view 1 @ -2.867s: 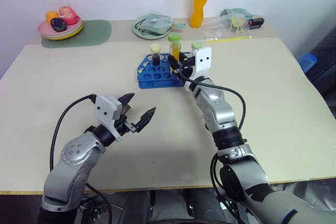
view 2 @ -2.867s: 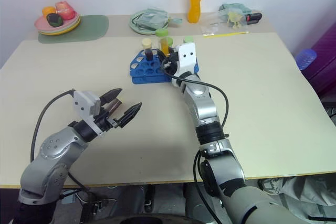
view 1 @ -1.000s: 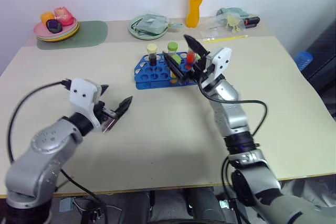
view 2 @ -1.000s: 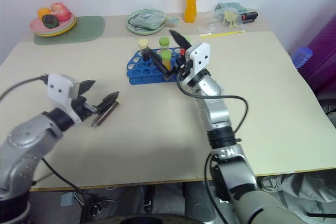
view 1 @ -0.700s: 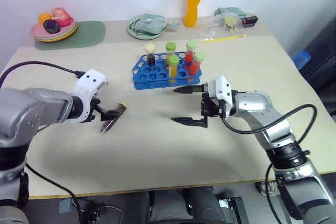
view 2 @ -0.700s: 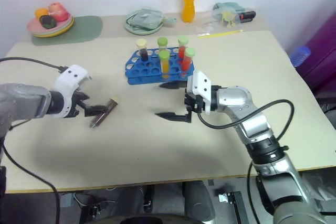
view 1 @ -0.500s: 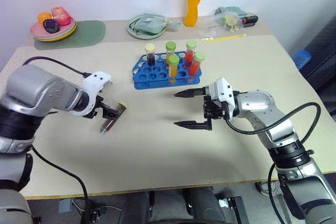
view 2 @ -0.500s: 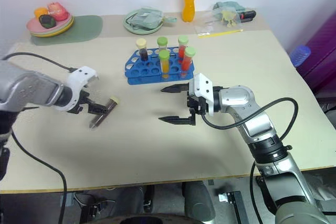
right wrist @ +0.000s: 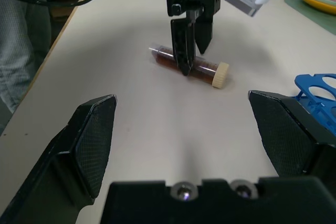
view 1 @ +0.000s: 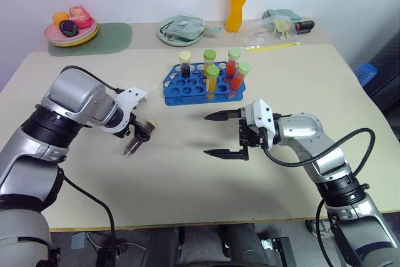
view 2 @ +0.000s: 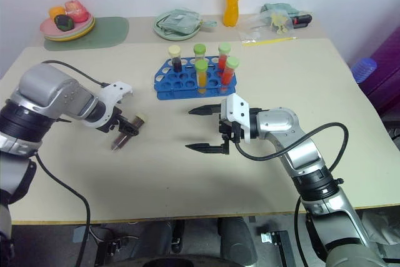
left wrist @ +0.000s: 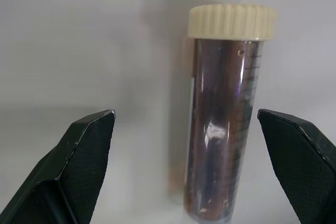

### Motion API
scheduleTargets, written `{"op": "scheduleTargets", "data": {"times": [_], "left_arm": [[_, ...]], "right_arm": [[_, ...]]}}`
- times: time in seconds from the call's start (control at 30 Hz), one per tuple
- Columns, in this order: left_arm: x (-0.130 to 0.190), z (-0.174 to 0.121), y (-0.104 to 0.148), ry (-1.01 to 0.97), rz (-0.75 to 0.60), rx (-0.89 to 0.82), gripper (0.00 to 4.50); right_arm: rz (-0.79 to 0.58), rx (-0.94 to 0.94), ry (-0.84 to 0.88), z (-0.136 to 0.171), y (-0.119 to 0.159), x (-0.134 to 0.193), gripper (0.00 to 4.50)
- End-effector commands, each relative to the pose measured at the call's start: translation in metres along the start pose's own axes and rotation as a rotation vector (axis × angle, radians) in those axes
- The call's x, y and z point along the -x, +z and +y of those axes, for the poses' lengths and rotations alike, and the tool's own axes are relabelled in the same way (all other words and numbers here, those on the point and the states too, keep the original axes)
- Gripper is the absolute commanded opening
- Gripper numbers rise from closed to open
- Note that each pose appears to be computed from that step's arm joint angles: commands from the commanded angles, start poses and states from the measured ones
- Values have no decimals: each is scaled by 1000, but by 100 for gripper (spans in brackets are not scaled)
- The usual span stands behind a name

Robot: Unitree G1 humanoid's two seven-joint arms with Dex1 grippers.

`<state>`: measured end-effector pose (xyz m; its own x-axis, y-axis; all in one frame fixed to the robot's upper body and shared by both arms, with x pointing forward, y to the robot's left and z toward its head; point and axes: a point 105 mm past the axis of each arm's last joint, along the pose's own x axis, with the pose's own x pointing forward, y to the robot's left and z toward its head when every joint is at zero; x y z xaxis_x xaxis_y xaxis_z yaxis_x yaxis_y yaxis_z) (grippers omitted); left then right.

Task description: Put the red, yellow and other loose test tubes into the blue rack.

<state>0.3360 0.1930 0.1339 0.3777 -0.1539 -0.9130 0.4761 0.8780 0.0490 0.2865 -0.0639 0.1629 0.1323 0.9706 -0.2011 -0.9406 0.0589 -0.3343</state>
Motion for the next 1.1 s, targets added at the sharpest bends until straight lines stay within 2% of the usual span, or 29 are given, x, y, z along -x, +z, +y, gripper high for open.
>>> {"op": "scheduleTargets", "data": {"times": [0.03, 0.17, 0.2, 0.33, 0.37, 0.47, 0.57, 0.6, 0.63, 0.7, 0.9, 1.1], "left_arm": [[8, 6, 5, 31, -16, 6, 272], [9, 6, 5, 25, -19, 6, 83], [10, 6, 5, 24, -24, 5, 76], [25, 11, 14, 38, -126, 31, 76], [32, 13, 22, 55, -196, 39, 76], [90, 20, 73, 313, -735, -110, 76], [131, -4, 85, 441, -1124, -177, 76], [139, -12, 86, 467, -1261, -139, 76], [139, -17, 85, 485, -1343, -86, 76], [120, -29, 86, 492, -1393, -26, 76], [65, -60, 107, 497, -1488, -68, 76], [42, -75, 124, 430, -1579, -79, 76]], "right_arm": [[-33, 53, 12, 3, 13, -4, 450], [-39, 56, 17, 4, 15, -6, 450], [-40, 57, 17, 4, 15, -7, 450], [-42, 59, 18, 5, 16, -7, 450], [-42, 58, 14, 5, 16, -6, 450], [-43, 39, -22, 4, 14, -3, 450], [-74, -19, -111, -3, 11, -3, 450], [-92, -42, -161, -8, 9, -5, 450], [-108, -65, -207, -12, 7, -7, 450], [-114, -74, -293, -22, 1, -10, 450], [-98, -94, -422, -37, -17, -6, 450], [-90, -74, -451, -42, -19, 4, 450]]}}
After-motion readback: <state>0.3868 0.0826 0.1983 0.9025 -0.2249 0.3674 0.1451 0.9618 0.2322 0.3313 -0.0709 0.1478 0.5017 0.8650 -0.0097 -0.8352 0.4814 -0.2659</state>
